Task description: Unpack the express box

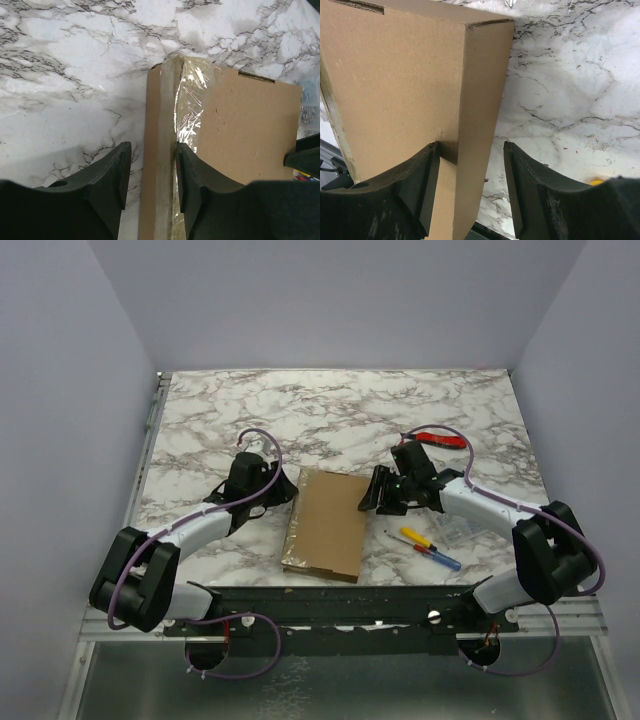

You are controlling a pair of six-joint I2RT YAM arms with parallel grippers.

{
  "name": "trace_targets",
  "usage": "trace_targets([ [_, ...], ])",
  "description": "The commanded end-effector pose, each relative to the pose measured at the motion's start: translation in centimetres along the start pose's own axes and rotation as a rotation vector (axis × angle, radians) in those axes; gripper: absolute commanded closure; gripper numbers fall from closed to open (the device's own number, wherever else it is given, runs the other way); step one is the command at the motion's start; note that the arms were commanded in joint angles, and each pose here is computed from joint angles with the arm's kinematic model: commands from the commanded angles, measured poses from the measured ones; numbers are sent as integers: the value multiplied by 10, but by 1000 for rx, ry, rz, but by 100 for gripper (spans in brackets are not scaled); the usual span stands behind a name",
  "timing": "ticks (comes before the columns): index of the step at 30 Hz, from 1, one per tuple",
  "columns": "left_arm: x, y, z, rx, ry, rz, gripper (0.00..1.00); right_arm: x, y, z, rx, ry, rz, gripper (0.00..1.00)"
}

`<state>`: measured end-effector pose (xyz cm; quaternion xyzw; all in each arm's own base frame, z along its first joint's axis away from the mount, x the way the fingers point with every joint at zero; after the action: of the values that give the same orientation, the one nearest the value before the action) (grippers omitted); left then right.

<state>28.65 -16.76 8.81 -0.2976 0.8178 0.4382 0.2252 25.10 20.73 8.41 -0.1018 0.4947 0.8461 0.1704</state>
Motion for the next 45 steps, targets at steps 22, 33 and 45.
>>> trace_targets([
  [22,11,27,11,10,86,46,30,-5,-5,-26,105,95,-8,39],
  [33,45,27,36,-72,173,95,25,-8,-8,-22,86,122,-1,39],
  [45,29,29,19,-5,71,127,96,-18,10,-29,172,188,-47,24],
])
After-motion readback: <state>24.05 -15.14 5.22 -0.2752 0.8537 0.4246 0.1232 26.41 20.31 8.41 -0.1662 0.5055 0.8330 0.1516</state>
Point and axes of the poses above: each gripper's point midway between its finger pads, its own y axis back along the fingers, its own z axis along the line the jaws close on, x = y × z, the point moved 3 cm from there along y, back along the fingers
